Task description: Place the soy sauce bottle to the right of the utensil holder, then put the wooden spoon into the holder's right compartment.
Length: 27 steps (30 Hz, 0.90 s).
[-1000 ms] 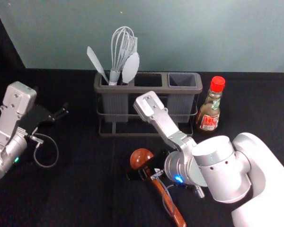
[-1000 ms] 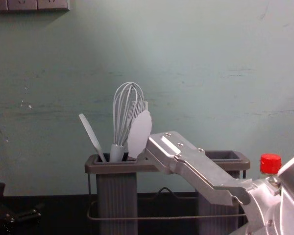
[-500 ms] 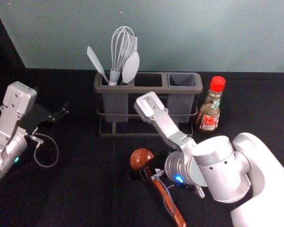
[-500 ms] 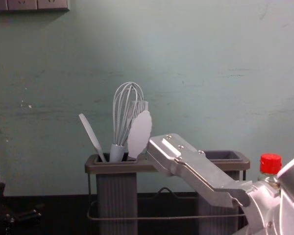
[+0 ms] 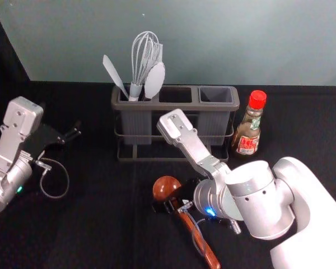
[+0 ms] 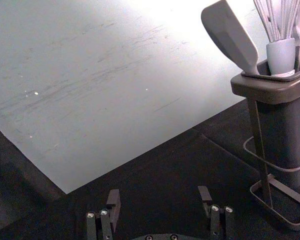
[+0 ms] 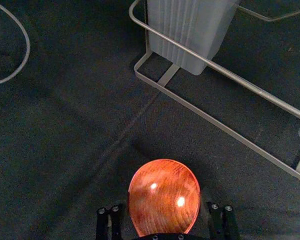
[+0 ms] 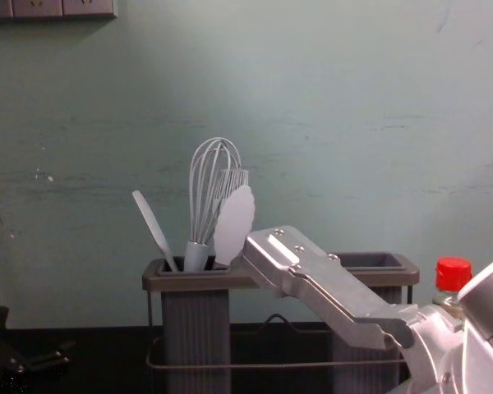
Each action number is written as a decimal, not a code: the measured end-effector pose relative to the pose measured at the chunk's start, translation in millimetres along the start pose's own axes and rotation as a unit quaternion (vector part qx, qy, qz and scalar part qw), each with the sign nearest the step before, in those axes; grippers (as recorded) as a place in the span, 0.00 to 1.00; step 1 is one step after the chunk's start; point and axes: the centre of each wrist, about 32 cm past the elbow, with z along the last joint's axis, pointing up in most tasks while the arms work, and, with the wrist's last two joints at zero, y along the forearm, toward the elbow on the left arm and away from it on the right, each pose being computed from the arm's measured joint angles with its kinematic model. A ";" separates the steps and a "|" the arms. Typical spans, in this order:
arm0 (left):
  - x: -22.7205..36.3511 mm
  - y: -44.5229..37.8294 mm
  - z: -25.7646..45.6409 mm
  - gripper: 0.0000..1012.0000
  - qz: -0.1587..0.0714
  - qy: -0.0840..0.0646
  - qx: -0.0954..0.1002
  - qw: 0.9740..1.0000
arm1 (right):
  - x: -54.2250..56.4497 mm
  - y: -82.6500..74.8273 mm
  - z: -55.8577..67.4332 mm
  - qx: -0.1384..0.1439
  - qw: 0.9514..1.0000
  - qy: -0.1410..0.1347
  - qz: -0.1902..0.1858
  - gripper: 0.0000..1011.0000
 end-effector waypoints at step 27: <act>0.0 0.0 0.0 1.00 0.000 0.000 0.000 1.000 | 32.1 -75.6 -51.4 0.149 0.989 0.007 -0.010 0.83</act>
